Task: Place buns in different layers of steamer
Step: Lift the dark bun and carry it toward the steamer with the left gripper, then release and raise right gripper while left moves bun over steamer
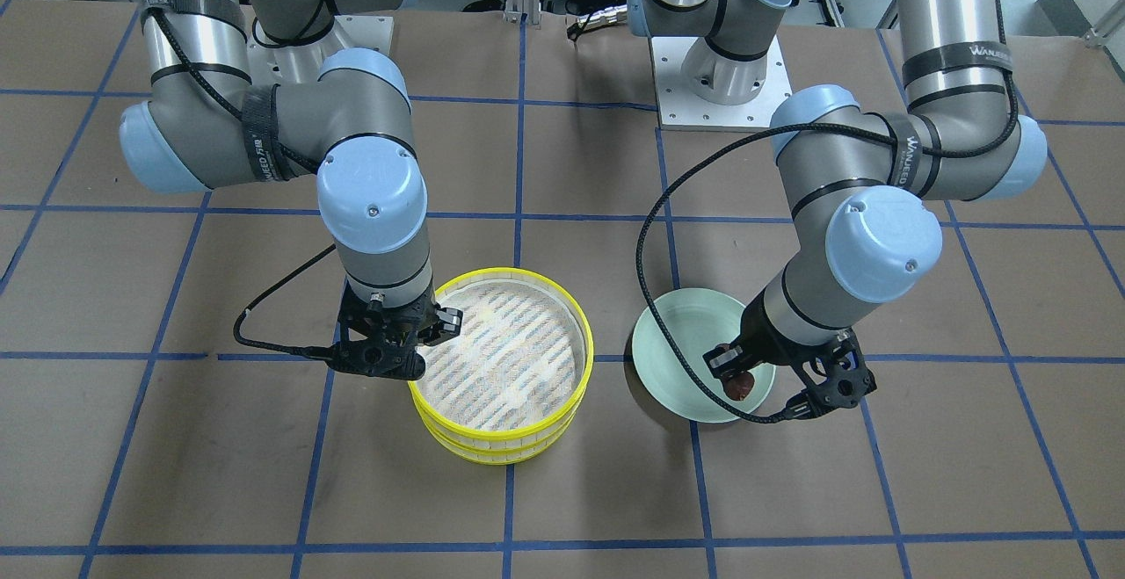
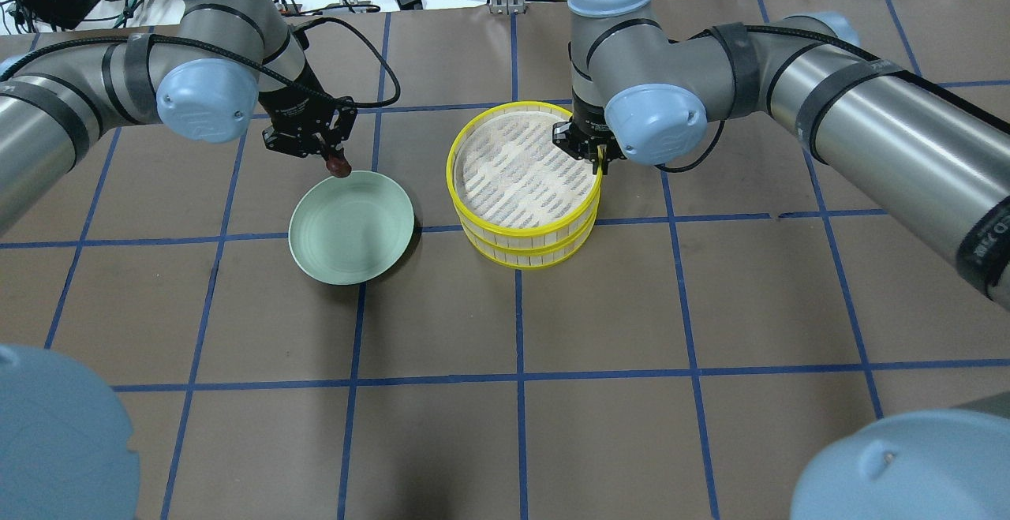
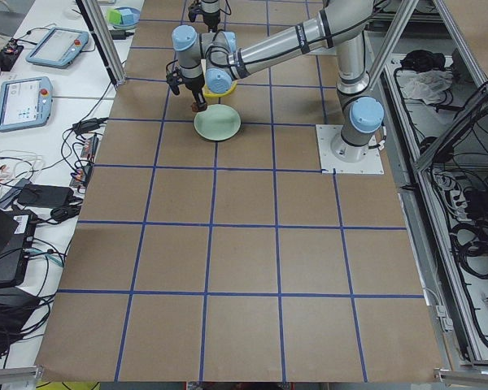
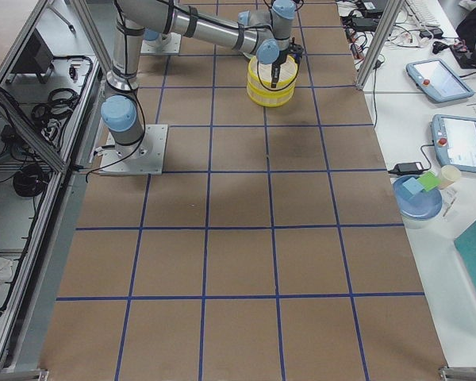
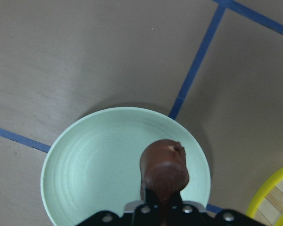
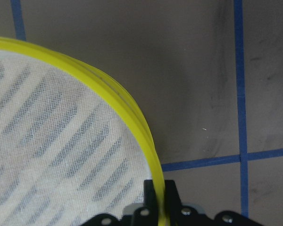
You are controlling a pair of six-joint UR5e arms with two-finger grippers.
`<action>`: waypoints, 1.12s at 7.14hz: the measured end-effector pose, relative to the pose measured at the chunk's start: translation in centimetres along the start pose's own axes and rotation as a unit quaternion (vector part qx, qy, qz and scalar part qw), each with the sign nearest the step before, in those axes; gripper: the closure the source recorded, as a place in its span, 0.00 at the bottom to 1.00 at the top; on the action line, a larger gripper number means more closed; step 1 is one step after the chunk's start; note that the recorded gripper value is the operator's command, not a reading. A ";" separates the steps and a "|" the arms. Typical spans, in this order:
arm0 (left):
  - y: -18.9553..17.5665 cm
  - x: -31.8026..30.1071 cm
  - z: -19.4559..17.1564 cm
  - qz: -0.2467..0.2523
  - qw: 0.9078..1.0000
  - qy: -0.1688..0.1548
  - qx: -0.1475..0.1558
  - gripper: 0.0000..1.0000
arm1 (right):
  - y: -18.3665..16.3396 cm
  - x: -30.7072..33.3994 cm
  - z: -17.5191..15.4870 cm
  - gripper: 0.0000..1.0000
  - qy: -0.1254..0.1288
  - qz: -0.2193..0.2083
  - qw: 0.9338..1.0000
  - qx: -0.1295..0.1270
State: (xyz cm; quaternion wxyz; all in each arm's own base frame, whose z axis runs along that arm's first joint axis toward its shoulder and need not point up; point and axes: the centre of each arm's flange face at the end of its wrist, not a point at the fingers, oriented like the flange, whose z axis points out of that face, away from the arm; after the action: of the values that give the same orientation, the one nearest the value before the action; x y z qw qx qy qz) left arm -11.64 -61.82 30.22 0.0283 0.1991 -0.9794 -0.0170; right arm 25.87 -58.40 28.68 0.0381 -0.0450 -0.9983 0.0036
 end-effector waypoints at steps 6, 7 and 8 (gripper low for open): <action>5.8 3.3 -6.5 0.040 0.999 0.018 0.022 1.00 | -0.1 0.3 0.2 0.00 0.005 -0.002 1.000 0.001; 7.0 4.3 -7.1 0.053 0.998 0.020 0.025 1.00 | -0.1 0.6 -1.2 0.00 -0.001 0.001 1.000 0.012; 8.1 5.4 -7.5 0.064 0.997 0.024 0.027 1.00 | 0.1 1.3 -4.3 0.00 -0.022 0.006 0.999 0.030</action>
State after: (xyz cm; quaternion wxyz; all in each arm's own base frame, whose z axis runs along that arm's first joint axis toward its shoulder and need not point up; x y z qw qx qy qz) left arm -19.25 -56.64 38.31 0.0478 0.1371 -0.9893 0.0160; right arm 24.93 -58.17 33.10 0.0174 -0.0497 -0.9980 0.0352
